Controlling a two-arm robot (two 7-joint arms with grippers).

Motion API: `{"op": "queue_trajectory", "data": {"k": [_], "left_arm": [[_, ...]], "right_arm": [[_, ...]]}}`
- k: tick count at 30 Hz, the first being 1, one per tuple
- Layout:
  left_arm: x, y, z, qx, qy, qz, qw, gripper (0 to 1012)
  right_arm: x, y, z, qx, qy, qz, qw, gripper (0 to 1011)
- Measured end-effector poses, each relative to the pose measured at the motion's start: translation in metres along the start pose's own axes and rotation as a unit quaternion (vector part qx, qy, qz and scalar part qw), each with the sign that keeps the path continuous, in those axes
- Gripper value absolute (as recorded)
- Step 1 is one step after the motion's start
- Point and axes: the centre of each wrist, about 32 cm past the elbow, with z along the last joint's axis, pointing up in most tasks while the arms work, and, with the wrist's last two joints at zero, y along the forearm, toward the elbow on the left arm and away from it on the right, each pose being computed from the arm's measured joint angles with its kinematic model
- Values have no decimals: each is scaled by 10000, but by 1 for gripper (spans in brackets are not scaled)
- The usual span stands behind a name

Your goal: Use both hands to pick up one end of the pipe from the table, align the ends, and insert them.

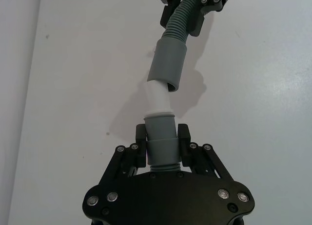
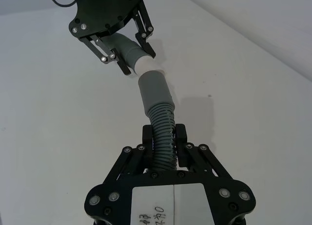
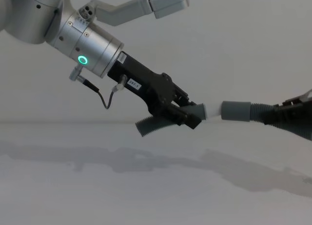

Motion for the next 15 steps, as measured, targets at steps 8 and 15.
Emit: {"op": "queue_trajectory", "data": {"k": [8,15], "left_arm": [[-35,10,10,66,-6,79,9999,376],[-48,10,15,68,-31,142,9999,376]], "right_arm": [[-8,-5,0,4,8,-9,10000,260],[-12,-7,-2,6,17,-1,10000,262]]}}
